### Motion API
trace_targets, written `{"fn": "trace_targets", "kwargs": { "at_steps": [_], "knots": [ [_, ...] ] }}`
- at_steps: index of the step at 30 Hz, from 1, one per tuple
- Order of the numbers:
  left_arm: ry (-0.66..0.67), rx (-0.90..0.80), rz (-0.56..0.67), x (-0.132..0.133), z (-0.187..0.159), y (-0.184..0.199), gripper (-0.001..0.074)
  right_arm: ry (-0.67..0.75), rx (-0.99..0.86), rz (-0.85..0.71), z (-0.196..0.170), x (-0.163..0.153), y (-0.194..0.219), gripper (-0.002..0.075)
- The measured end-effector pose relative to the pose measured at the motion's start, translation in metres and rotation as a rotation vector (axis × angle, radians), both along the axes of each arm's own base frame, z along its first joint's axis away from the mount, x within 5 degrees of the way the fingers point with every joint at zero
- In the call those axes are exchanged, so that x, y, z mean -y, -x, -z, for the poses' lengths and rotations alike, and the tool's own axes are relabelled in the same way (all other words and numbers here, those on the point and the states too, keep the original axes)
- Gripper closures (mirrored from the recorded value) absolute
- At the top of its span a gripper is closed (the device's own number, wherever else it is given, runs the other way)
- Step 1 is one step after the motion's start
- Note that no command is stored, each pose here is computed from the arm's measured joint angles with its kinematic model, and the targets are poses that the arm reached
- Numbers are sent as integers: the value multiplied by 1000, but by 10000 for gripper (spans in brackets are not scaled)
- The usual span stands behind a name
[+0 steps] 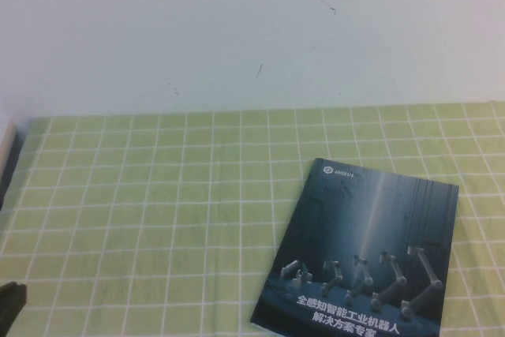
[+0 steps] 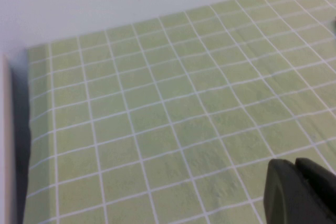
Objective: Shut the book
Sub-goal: 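Close the open booklet and leave it lying on the table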
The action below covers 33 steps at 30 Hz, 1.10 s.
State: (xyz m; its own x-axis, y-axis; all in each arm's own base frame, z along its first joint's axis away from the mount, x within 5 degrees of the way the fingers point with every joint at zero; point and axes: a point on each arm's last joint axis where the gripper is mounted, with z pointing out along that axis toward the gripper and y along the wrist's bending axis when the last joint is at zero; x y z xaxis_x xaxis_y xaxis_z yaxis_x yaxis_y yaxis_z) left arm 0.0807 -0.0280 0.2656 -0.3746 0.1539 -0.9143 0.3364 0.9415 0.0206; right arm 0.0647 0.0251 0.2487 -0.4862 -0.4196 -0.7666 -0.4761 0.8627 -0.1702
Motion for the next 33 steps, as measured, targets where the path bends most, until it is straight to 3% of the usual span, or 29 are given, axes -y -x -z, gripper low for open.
{"fn": "trace_targets", "kwargs": {
  "at_steps": [8, 13, 33],
  "knots": [
    [83, 152, -189, -18, 51, 19, 739, 1, -2, -1, 0, 0, 0, 729],
    [152, 147, -299, -24, 86, 25, 739, 2, -3, -1, 0, 0, 0, 729],
    [145, 123, -293, -24, 90, 28, 739, -3, -4, -2, 0, 0, 0, 729]
  ]
}}
